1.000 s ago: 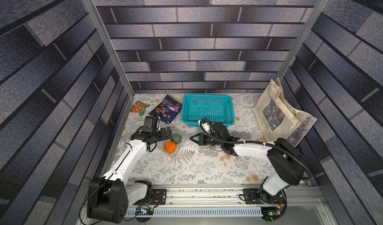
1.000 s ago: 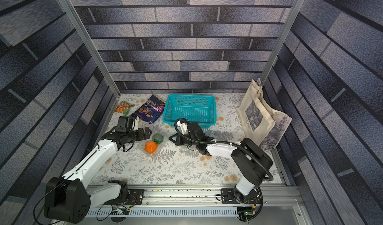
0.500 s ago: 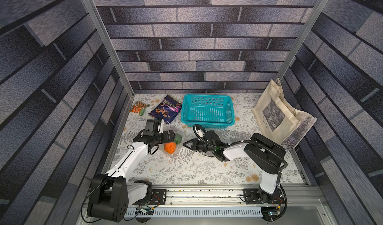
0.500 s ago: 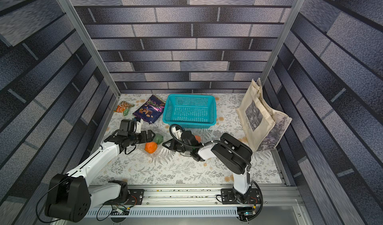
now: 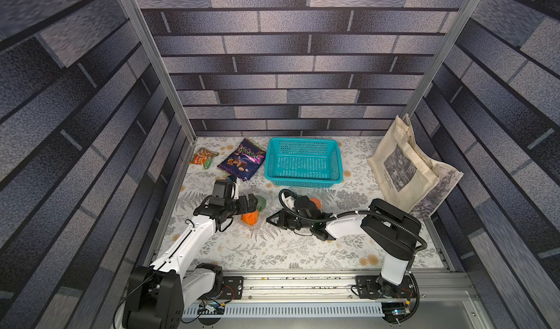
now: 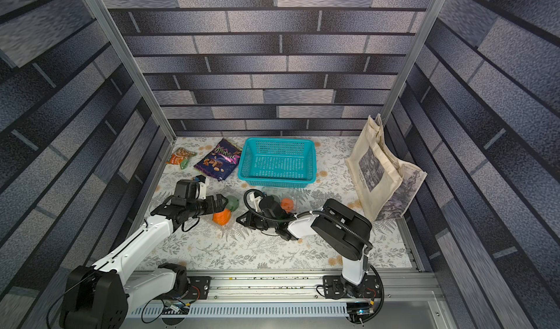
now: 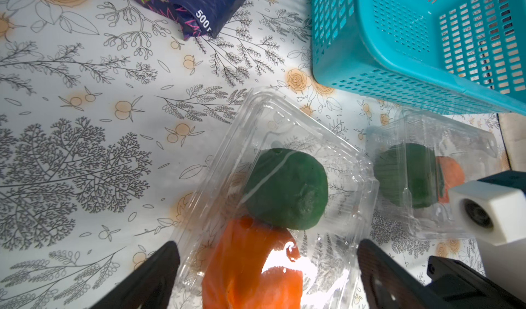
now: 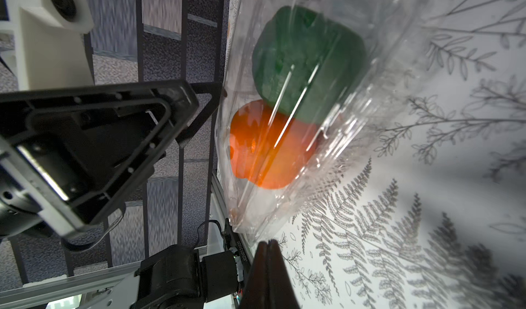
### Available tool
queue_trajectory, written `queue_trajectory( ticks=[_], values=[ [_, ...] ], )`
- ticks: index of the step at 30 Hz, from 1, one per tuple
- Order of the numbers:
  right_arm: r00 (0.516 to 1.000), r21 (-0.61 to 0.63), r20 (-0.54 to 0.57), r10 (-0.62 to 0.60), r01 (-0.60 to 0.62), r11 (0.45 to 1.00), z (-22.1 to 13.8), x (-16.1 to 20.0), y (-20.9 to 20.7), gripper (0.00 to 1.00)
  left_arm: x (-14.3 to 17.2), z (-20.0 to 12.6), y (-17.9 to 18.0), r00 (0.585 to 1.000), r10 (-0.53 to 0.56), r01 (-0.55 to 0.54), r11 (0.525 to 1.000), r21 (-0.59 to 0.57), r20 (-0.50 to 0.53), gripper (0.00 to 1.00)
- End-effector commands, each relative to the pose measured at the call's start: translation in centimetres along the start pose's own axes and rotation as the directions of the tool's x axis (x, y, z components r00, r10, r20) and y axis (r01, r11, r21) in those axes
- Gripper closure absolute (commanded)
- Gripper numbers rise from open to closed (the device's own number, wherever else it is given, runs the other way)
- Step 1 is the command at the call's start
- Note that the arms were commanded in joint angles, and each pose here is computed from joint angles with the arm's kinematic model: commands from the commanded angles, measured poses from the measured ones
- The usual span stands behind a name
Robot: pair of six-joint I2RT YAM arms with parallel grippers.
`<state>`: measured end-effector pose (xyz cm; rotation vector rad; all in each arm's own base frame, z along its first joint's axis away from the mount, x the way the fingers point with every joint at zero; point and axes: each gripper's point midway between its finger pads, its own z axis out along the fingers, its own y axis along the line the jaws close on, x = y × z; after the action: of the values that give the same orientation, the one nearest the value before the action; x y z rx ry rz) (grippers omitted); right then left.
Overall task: Take oranges out of containers
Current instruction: Open the packing box at the center of the board.
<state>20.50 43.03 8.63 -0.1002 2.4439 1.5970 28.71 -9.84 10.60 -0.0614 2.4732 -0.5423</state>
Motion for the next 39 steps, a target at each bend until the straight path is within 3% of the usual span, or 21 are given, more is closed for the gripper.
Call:
queue_trajectory(
  ticks=[1, 22, 39],
  values=[
    [1.0, 0.036, 0.024, 0.008, -0.009, 0.999, 0.4, -0.2, -1.0, 1.0, 0.8, 0.0, -0.3, 1.0, -0.022, 0.022, 1.0, 0.017, -0.015, 0.0],
    [0.999, 0.054, 0.04, -0.007, 0.005, 0.999, 2.2, -1.1, -1.5, 1.0, 1.0, 0.4, -1.1, 1.0, -0.018, 0.019, 0.999, 0.039, -0.023, 0.0],
    [0.996, 0.049, 0.081, -0.02, 0.016, 0.999, 2.1, -2.5, -1.4, 1.0, 2.7, 1.7, -1.4, 0.995, -0.006, 0.009, 0.999, 0.033, -0.102, 0.0]
  ],
)
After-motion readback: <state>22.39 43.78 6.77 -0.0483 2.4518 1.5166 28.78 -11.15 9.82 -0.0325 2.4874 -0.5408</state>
